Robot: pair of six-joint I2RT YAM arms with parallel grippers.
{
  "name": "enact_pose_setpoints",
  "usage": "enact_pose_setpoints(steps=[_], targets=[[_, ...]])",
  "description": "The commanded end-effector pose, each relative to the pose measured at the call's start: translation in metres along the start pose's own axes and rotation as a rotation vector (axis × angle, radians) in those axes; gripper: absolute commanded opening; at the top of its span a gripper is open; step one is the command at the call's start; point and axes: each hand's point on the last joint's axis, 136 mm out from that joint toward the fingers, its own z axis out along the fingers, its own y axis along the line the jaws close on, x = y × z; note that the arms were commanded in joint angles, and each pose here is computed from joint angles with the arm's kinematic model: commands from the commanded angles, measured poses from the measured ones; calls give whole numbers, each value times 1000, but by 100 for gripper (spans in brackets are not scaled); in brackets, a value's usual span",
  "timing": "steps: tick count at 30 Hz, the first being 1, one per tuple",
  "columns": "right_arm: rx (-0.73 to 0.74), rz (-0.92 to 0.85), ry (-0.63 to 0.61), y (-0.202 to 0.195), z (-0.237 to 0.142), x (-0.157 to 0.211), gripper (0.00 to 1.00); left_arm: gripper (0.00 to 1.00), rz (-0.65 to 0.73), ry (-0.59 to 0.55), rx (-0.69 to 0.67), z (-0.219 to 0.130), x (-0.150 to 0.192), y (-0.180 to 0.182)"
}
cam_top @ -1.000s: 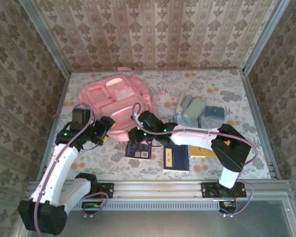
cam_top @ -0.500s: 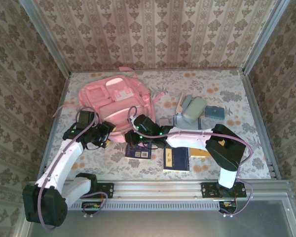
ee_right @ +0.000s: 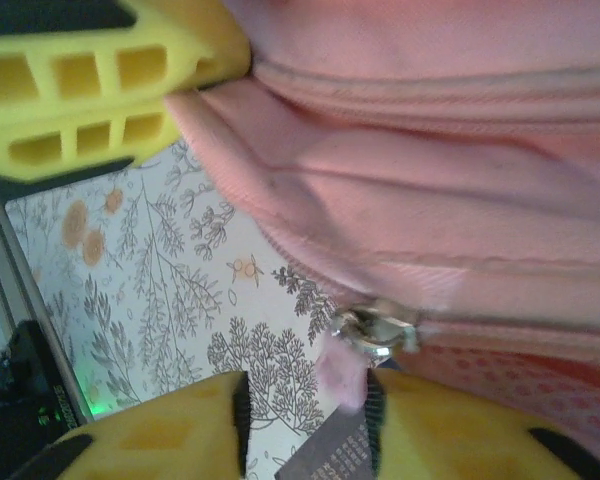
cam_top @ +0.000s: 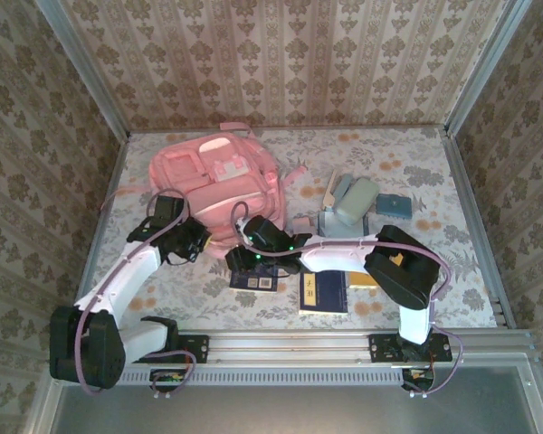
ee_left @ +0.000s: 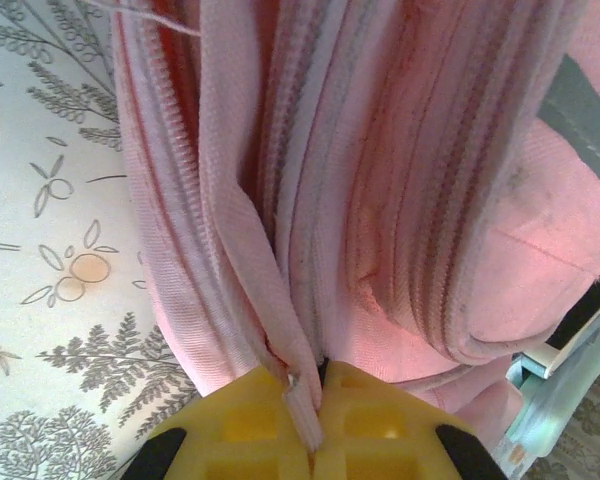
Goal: Pack the student bag
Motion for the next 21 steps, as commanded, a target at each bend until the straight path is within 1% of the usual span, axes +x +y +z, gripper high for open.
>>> enact_pose_setpoints(steps=[1, 3, 5, 8, 9, 11, 12, 13, 14, 15, 17, 21], targets=[[-28, -17, -55, 4, -16, -11, 45, 0, 52, -34, 92, -8, -6, -32], [-46, -13, -79, 4, -25, -15, 49, 0, 55, -33, 97, -9, -5, -36], [-54, -9, -104, 2, -34, -19, 50, 0, 62, -33, 102, -9, -4, -40], [6, -16, -140, -8, -48, -23, 50, 0, 68, -34, 101, -10, -2, -42], [45, -28, -137, -14, -51, -23, 49, 0, 68, -33, 101, -10, -1, -42], [93, -62, -129, -19, -55, -22, 41, 0, 66, -32, 105, -10, 1, -44], [116, -92, -127, -21, -56, -19, 34, 0, 65, -30, 106, -10, 2, -45], [139, -117, -128, -23, -57, -17, 29, 0, 66, -29, 109, -10, 3, -47], [152, -135, -132, -23, -58, -16, 25, 0, 67, -29, 113, -11, 4, -49], [167, -150, -136, -24, -58, -15, 24, 0, 70, -29, 112, -11, 5, -50], [174, -152, -148, -25, -56, -14, 26, 0, 72, -33, 114, -11, 6, -52], [187, -131, -160, -24, -47, -18, 43, 0, 72, -34, 111, -10, 9, -54]])
